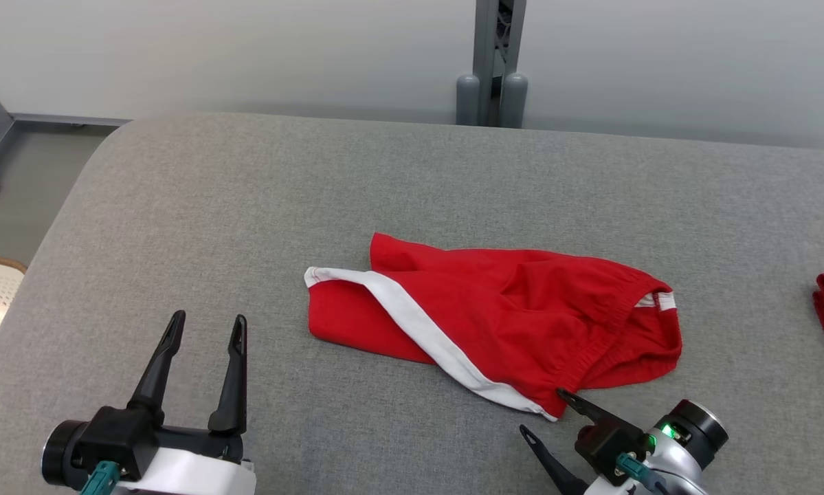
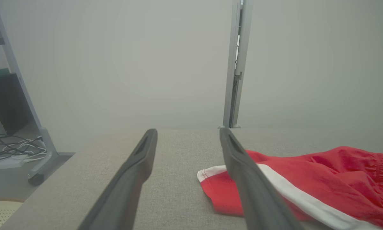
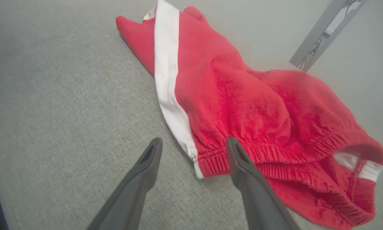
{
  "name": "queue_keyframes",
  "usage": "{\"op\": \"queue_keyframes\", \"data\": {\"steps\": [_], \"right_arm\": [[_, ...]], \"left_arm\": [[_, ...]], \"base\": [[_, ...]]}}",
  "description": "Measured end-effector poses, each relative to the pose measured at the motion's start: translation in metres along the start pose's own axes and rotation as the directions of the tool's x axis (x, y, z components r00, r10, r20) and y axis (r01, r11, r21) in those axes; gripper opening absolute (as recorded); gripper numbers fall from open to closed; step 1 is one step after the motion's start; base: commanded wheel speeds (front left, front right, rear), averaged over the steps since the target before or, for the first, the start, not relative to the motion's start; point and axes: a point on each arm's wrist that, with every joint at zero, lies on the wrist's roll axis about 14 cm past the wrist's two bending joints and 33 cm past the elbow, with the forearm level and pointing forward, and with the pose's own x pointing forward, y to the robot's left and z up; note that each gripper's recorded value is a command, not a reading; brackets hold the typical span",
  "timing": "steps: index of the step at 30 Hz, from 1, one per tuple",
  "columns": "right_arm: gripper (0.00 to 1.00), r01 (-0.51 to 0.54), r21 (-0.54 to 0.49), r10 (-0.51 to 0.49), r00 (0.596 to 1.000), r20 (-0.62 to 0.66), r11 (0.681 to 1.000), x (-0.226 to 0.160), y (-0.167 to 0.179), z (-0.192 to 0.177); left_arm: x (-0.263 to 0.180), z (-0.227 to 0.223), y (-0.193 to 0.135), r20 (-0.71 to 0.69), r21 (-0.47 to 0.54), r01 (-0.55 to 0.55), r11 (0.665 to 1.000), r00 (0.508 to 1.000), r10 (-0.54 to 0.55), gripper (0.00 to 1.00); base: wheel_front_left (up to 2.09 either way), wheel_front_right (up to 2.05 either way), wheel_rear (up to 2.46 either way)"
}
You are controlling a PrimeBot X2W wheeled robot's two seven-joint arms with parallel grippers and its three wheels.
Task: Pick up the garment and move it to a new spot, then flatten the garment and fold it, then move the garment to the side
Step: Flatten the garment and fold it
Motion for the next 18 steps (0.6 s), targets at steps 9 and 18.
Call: {"op": "queue_keyframes", "data": {"steps": [9,18], "right_arm": [[0.00,-0.096,-0.048,0.089,0.987,-0.131,0.994,0.013,0.008,-0.032],[0.00,-0.067,0.126,0.082,0.990,-0.119,0.990,0.002,-0.001,-0.017]], "left_arm": [[0.003,-0.006,0.002,-0.013,-0.011,-0.011,1.000,1.000,0.011,1.00],[0.019,-0.015,-0.014,-0.028,-0.020,0.046,0.999,0.999,-0.046,1.00]], "base": [[0.00,0.00,0.00],[0.00,0.00,0.00]]}}
